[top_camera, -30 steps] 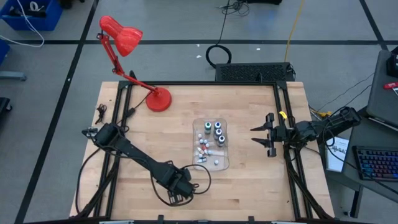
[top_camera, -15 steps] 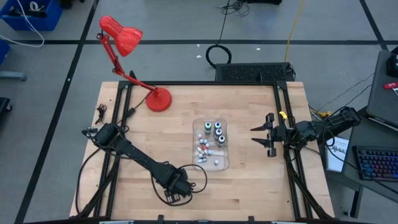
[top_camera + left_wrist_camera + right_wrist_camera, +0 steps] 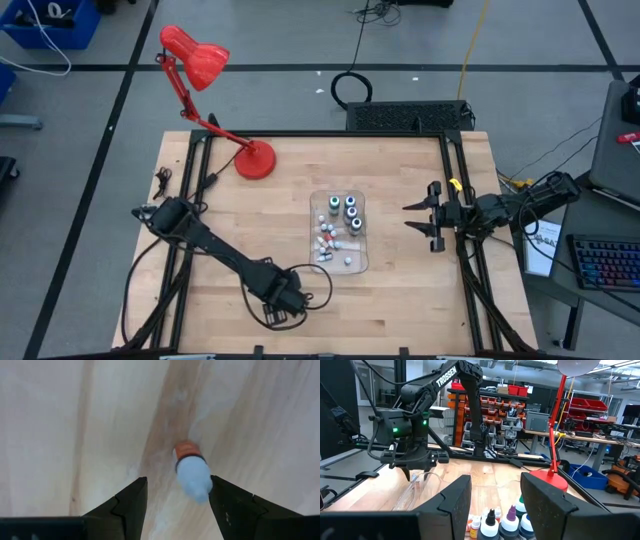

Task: Pick & Place food coloring
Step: Put the orange food coloring bottle into the transparent container

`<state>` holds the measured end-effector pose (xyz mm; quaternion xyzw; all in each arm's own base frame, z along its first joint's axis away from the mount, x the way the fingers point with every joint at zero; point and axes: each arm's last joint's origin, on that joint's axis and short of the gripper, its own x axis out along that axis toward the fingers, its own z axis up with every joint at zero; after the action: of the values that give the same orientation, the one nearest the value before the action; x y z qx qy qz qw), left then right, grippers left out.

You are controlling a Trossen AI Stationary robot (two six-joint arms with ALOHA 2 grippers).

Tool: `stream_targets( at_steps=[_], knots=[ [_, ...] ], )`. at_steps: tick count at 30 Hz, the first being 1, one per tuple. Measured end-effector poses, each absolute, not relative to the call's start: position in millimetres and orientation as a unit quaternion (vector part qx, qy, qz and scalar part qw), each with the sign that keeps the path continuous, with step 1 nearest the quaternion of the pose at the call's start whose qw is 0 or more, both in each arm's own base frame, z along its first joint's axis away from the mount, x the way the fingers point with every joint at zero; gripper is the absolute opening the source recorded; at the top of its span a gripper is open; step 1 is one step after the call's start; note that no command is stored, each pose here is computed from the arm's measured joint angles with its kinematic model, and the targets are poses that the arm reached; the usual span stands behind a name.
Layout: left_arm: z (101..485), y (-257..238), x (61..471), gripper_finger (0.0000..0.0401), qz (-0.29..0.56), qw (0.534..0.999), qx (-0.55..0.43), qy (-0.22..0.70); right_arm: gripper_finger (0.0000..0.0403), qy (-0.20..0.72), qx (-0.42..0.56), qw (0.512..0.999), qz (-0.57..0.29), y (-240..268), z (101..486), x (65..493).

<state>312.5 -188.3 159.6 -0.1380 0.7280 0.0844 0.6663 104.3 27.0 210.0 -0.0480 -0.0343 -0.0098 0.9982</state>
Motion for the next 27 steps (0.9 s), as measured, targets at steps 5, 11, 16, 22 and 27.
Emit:
stream_targets(
  at_steps=[5, 11, 16, 22, 27],
  knots=[
    [169, -187, 312, 0.0209, 0.090, 0.686, -0.133, 0.709, 0.0160, -0.034, -0.049, 0.998, -0.010, 27, 210, 104],
    [176, -188, 311, 0.0209, 0.090, 0.696, -0.142, 0.698, 0.0160, -0.037, -0.048, 0.998, -0.009, 27, 210, 104],
    [176, -190, 311, 0.0209, 0.089, 0.696, -0.142, 0.698, 0.0160, -0.037, -0.048, 0.998, -0.009, 27, 210, 104],
    [176, -190, 311, 0.0209, 0.089, 0.699, -0.140, 0.696, 0.0160, -0.037, -0.048, 0.998, -0.009, 27, 210, 104],
    [176, -191, 314, 0.0197, 0.076, 0.707, -0.139, 0.689, 0.0160, -0.037, -0.048, 0.998, -0.009, 27, 210, 104]
  ],
)
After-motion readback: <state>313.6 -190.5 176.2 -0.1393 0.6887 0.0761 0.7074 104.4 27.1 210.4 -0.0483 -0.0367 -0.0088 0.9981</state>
